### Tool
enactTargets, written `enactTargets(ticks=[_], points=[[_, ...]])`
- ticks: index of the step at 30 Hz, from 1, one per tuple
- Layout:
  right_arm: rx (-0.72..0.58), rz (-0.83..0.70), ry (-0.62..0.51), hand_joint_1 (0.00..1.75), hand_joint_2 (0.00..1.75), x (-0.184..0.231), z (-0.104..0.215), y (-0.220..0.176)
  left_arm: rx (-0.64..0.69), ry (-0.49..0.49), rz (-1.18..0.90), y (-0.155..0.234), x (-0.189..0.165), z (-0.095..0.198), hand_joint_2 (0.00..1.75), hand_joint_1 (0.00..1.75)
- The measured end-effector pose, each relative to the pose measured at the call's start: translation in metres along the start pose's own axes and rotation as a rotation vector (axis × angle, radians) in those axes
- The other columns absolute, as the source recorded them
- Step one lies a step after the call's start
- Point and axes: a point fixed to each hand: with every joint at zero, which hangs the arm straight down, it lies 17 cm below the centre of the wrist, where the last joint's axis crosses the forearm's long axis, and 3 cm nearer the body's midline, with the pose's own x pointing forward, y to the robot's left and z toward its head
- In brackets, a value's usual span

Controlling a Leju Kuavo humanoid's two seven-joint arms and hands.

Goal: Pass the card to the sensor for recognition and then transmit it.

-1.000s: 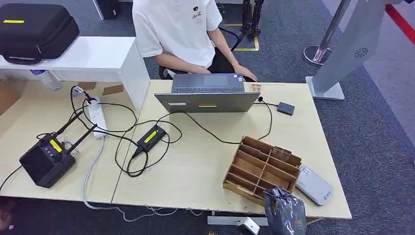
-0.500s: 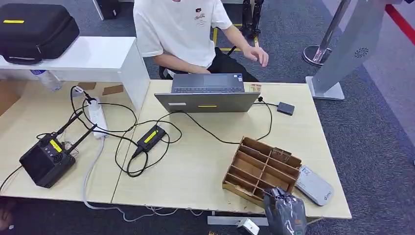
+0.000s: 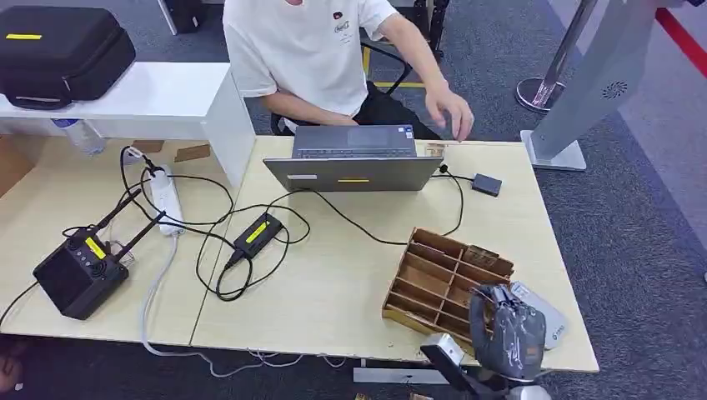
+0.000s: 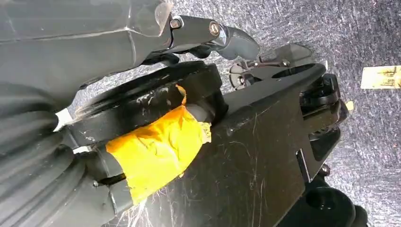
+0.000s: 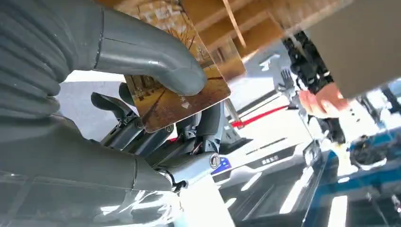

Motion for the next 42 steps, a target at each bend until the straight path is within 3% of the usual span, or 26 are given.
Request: enactTargets(ticks=[6, 18, 30, 36, 42], points=[[-0.044, -0.03, -0.041, 1.75, 1.75, 0.007, -0.03, -0.012, -0.002, -0.001, -0.007, 0.0, 0.0, 0.0, 1.75, 0.0], [-0.069, -0.032, -0.101, 1.75, 1.75, 0.017, -0.059, -0.021, -0.011, -0.006, -0.029, -0.002, 0.001, 0.0, 1.75, 0.0], [-0.196, 0.164, -0.193, 1.75, 1.75, 0.041, -0.213, -0.046, -0.055, -0.026, -0.164, -0.007, 0.008, 0.0, 1.75, 0.0], [-0.162, 0.237, -0.2, 1.75, 1.75, 0.046, -0.26, -0.037, -0.065, -0.026, -0.203, -0.009, 0.012, -0.001, 1.75, 0.0], [-0.124, 0.277, -0.207, 1.75, 1.75, 0.046, -0.277, -0.028, -0.068, -0.028, -0.21, -0.009, 0.013, -0.001, 1.75, 0.0]])
